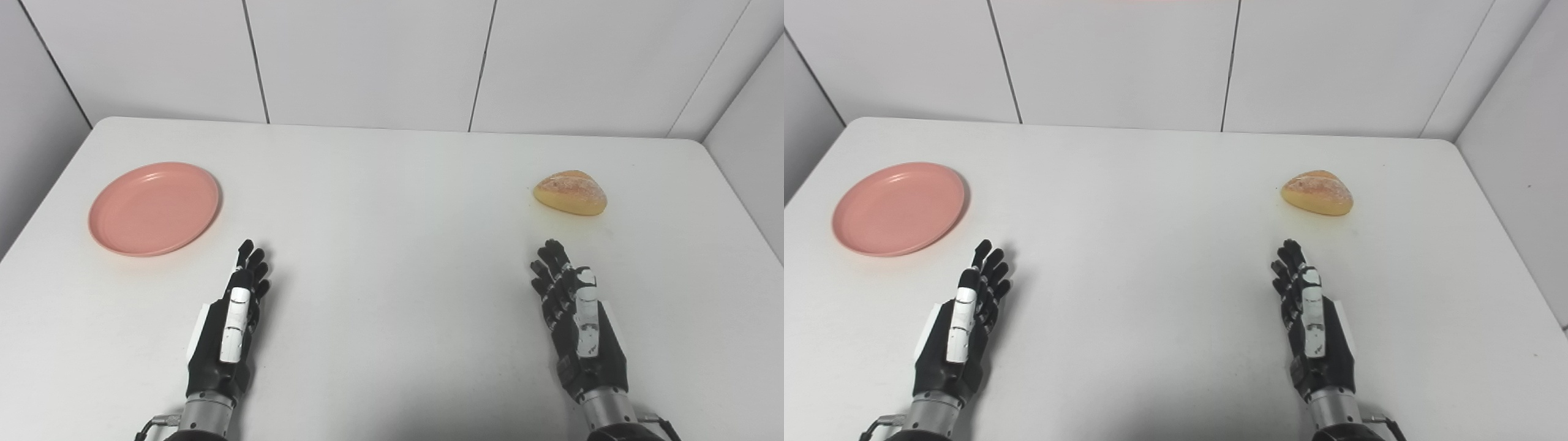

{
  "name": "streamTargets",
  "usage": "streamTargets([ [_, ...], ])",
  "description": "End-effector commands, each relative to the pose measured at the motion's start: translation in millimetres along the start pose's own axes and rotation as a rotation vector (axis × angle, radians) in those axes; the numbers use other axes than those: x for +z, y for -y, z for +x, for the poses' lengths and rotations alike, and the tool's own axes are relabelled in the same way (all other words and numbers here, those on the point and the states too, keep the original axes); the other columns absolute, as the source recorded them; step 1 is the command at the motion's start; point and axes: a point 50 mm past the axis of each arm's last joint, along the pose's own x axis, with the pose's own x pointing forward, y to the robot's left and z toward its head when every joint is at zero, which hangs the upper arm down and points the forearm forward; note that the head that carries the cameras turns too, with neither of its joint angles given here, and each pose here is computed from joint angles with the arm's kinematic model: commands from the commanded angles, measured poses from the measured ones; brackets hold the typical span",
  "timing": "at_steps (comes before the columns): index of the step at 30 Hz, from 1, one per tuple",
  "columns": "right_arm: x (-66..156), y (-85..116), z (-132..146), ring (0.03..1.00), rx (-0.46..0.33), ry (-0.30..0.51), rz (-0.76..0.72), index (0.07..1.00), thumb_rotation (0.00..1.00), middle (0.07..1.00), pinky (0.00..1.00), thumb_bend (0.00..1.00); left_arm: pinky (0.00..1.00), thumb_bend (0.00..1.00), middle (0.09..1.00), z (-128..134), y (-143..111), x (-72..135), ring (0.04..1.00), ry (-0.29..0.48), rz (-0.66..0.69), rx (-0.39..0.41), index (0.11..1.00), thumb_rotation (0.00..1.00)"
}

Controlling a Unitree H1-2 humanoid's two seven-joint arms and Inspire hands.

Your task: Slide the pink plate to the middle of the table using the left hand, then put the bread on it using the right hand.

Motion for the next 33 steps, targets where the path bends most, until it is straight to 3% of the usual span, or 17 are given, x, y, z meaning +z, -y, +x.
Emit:
streamTargets([
  [1,13.7,-4.0,2.5,0.959,0.017,0.046,0.004,0.945,1.00,0.959,1.00,0.85,1.00,0.67,1.000,-4.1,3.2,5.0,1.000,0.050,-0.024,0.000,1.000,0.96],
  [16,13.2,-1.7,1.4,0.966,0.030,0.082,-0.021,0.952,1.00,0.960,1.00,0.85,1.00,0.72,1.000,-3.1,1.9,2.6,1.000,0.102,0.013,-0.030,1.000,0.93],
  [33,11.7,-3.0,1.8,0.967,0.032,0.095,-0.032,0.953,1.00,0.963,1.00,0.86,1.00,0.71,1.000,-3.6,1.2,2.0,1.000,0.093,0.009,-0.025,1.000,0.94],
])
